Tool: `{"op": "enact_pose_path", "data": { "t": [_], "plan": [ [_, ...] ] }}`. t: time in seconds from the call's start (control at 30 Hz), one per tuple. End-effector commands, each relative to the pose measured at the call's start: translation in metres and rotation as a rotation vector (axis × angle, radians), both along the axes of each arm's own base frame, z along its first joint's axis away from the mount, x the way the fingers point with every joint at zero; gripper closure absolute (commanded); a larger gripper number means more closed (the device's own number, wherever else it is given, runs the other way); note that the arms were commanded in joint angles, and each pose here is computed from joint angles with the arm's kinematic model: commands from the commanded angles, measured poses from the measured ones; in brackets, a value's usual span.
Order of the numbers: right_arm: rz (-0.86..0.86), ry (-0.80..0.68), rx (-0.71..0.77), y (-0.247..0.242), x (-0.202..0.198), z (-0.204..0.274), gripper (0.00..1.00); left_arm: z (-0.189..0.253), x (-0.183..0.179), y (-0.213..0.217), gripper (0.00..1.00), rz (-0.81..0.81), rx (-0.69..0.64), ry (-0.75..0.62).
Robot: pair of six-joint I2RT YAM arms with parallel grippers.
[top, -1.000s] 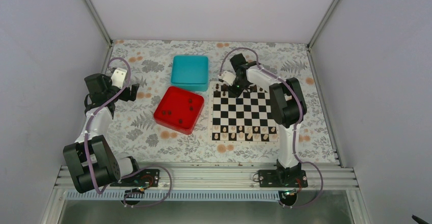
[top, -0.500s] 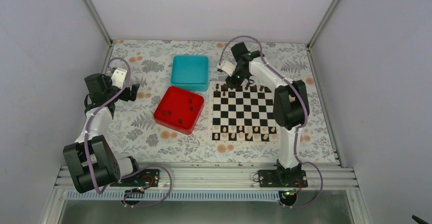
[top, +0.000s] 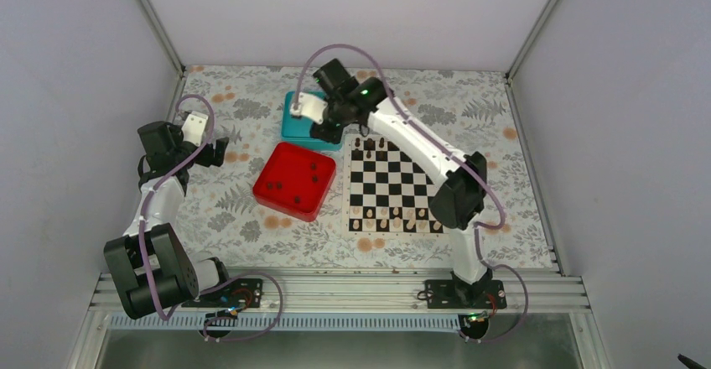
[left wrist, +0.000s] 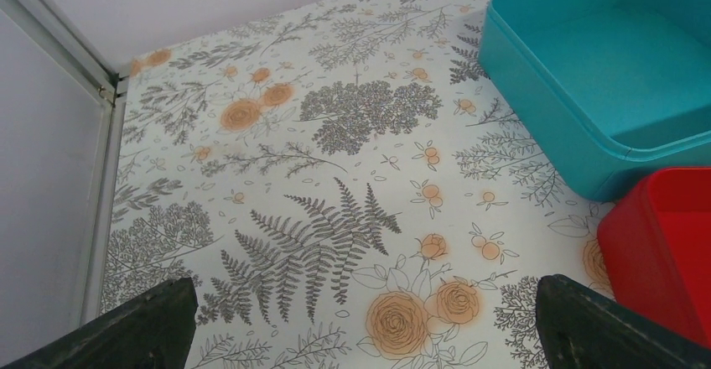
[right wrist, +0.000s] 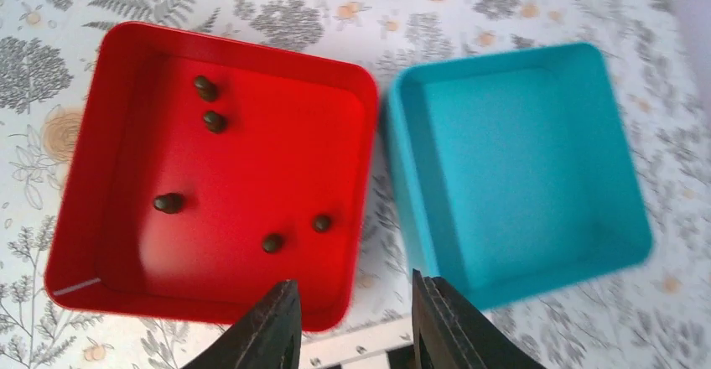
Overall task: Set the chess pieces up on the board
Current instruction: Pick up the chess piece from the storage box.
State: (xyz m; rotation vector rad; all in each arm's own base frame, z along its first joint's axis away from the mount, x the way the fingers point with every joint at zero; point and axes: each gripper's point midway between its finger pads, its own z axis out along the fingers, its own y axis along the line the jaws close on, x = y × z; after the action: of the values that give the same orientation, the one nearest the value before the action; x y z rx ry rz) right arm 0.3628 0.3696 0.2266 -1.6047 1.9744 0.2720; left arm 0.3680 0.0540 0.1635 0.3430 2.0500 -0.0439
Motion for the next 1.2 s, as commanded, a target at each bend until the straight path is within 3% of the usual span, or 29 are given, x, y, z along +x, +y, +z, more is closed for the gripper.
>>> {"op": "enact_pose_path", "data": {
  "t": [0.0,0.33,1.17],
  "plan": [
    [0.004,0.024,-0.109,0.019,-0.003,-0.05,0.64,0.008,-0.001,-0.001,0.0,-0.009,-0.007,-0.027],
    [0.081,0.122,-0.261,0.046,-0.034,-0.137,0.63,0.009,-0.001,0.001,0.0,-0.006,-0.006,-0.031],
    [0.111,0.194,-0.376,0.03,-0.048,-0.194,0.62,0.009,-0.002,0.0,0.0,-0.012,-0.011,-0.032]
  ]
}}
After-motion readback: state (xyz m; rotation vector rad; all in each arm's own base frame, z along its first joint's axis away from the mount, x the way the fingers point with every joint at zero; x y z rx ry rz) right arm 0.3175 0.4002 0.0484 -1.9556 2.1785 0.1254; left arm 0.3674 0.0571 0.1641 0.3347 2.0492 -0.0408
